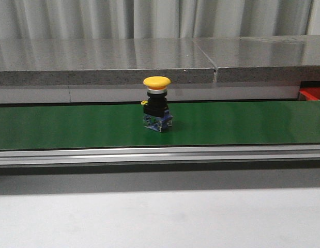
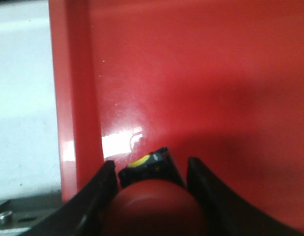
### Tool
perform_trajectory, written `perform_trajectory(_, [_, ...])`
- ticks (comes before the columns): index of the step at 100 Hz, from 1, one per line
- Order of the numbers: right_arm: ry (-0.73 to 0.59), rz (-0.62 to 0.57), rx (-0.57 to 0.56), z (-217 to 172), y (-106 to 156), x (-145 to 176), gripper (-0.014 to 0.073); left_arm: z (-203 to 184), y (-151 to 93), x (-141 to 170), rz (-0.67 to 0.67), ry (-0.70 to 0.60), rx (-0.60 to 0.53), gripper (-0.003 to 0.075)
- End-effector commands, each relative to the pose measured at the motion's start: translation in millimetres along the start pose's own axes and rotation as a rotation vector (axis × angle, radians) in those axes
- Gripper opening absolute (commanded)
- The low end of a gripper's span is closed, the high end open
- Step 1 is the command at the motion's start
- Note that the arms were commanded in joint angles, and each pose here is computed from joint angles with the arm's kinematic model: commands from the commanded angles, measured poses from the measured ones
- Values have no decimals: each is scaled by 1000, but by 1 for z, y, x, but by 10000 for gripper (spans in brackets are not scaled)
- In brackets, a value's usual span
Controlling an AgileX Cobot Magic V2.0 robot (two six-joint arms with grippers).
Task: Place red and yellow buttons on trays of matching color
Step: 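Grasp the red button at the belt's end with the right gripper, then lower the red button into the red tray and open the right gripper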
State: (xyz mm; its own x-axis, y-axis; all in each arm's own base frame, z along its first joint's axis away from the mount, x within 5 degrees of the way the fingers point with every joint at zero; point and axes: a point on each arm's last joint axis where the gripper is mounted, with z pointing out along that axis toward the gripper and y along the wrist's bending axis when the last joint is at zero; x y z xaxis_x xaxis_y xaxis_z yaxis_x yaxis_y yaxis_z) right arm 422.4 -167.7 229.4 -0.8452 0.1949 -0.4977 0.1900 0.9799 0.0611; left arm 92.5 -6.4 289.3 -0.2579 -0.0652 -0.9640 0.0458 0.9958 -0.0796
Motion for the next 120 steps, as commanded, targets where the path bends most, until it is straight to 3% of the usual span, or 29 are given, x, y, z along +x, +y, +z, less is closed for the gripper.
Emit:
perform_trajectory(1, [-146,-5,33,-22,-3,-20,115,-2,-3,-15,2,-98,27,-19])
perform_trajectory(44, [-105,5,30,6,-7,-14,146,-2,-3,-15,2,-98,27,-19])
perform_trajectory(51, [-105,5,30,6,-7,-14,234,-2,-3,-15,2,-98,27,-19])
perform_trajectory(65, [-105,5,30,6,-7,-14,543,-2,-3,-15,2,-98,27,-19])
perform_trajectory(74, [-112,5,32,5,-7,-14,669,-2,-3,-15,2,-98,27,-19])
perform_trajectory(97, [-153,-6,34,-13,-5,-26,646,-2,-3,-15,2,-98,27,-19])
perform_trajectory(120, [-220,-24,20,-70,7,-36,646,-2,-3,-15,2,-98,27,-19])
